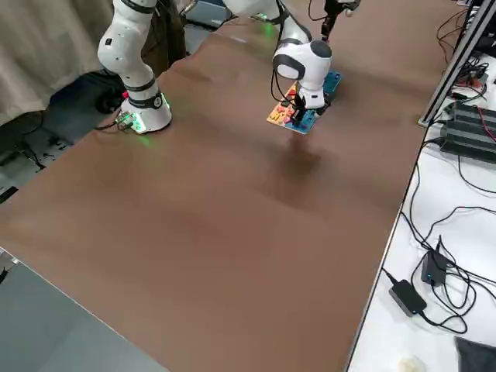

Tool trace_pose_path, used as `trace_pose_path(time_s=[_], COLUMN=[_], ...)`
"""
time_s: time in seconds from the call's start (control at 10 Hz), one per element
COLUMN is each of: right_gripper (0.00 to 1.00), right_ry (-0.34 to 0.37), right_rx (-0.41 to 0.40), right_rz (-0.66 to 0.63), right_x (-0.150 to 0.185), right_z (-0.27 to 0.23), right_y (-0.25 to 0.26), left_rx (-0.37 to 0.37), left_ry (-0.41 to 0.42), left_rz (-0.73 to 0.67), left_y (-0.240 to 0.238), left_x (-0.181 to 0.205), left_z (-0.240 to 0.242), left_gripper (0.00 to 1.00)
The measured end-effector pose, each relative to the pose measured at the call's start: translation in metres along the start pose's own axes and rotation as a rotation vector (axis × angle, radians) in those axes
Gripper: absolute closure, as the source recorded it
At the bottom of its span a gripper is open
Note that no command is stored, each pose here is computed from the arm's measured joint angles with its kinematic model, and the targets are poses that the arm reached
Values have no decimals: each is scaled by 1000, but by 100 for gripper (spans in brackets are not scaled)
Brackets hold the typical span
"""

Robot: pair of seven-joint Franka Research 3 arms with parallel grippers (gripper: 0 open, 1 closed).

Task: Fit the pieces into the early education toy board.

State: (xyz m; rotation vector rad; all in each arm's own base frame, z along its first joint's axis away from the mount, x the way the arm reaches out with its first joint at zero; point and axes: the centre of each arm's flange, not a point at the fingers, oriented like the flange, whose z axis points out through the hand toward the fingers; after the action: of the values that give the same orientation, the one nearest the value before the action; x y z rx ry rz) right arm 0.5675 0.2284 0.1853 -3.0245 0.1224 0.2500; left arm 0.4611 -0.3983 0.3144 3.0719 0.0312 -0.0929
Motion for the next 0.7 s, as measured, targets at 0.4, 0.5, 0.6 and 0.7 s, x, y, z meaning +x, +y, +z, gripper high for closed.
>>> trace_pose_path(time_s=[0.4, 0.5, 0.6, 0.7], right_gripper=[64, 64, 64, 64], right_ry=[1, 1, 3, 12], right_rx=[0, 1, 1, 3], right_rz=[-6, -6, -5, -4], right_x=[1, 1, 1, 2], right_z=[1, 1, 1, 0], right_y=[3, 3, 3, 4], left_rx=[17, 12, 9, 9], left_ry=[-8, -7, -7, -3], left_rz=[-7, -13, -15, -12], left_y=[0, -1, 0, 0], left_x=[-22, -25, -26, -27], left_z=[27, 32, 34, 37], left_gripper=[74, 74, 74, 74])
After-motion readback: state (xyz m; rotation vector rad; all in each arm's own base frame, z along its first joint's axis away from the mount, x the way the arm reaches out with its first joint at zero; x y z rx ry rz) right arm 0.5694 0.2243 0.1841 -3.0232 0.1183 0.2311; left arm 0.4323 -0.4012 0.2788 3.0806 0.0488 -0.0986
